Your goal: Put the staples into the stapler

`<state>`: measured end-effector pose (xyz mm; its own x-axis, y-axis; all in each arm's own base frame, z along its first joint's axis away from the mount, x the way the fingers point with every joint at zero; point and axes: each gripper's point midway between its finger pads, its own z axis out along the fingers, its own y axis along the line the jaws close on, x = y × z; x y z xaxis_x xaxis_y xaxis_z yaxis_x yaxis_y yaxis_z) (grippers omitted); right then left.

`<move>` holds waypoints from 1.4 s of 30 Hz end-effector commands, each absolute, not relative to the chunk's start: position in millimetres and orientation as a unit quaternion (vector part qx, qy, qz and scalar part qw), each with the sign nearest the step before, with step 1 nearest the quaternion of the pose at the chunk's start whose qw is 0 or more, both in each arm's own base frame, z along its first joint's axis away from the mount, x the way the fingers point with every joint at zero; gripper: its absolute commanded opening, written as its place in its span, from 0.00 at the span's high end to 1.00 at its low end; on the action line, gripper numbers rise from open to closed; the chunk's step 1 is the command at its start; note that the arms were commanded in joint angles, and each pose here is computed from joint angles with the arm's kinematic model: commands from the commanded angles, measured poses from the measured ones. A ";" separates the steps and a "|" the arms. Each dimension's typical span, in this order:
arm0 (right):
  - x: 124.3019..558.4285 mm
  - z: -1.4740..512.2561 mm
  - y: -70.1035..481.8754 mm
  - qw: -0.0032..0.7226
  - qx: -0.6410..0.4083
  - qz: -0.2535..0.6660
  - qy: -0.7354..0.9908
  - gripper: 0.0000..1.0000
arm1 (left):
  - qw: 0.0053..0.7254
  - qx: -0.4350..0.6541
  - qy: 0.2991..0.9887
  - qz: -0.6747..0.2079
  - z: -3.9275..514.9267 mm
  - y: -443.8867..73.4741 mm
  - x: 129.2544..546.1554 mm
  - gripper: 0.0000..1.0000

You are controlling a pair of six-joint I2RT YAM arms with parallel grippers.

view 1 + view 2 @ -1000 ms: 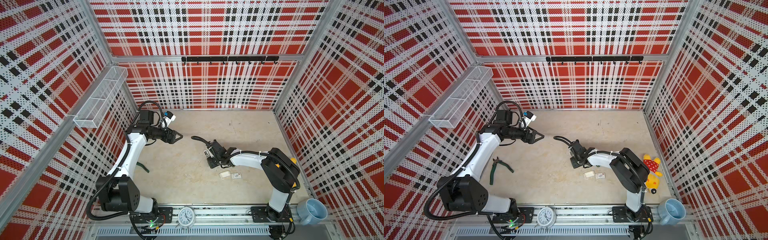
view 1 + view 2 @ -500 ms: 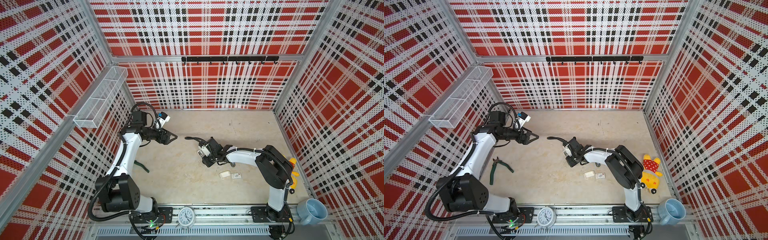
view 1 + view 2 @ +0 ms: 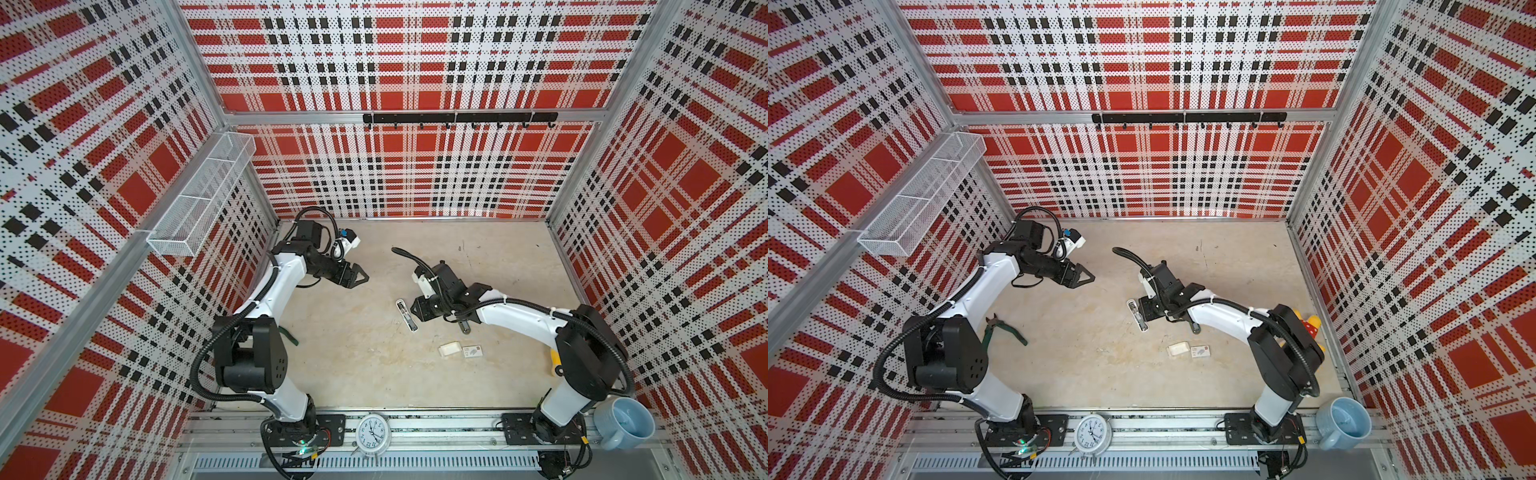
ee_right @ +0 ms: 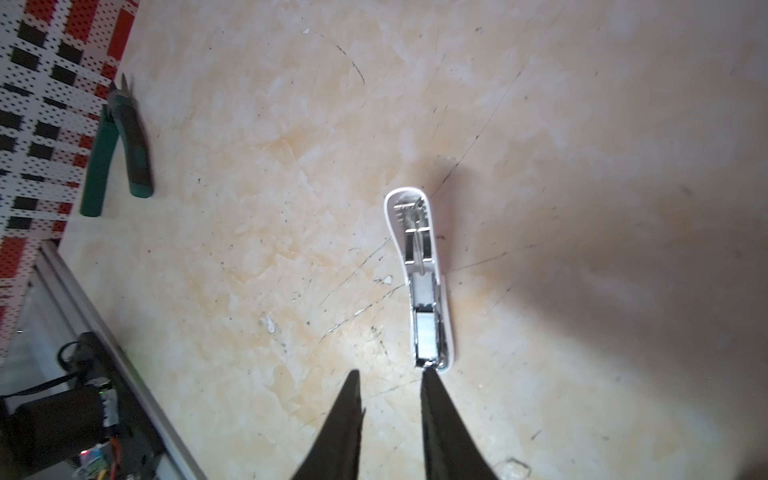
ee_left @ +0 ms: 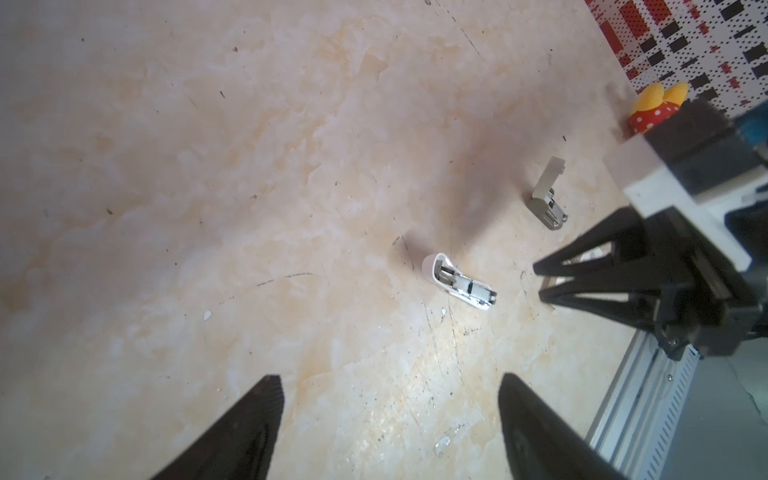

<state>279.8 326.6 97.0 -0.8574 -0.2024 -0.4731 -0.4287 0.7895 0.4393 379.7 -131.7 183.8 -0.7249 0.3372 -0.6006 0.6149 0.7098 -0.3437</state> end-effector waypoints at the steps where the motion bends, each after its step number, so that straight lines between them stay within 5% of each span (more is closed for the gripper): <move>1: 256.5 79.8 340.9 0.147 -0.104 0.350 0.919 0.76 | 0.267 0.232 0.900 -0.256 182.3 -136.0 408.0 0.17; 9: 251.5 54.8 360.2 0.122 -0.095 0.369 0.916 0.77 | 0.242 0.202 0.910 -0.269 162.4 -146.7 428.9 0.19; 42: 278.0 21.1 316.6 0.131 -0.087 0.229 0.961 0.76 | 0.216 0.244 0.911 -0.253 138.4 -167.3 398.6 0.21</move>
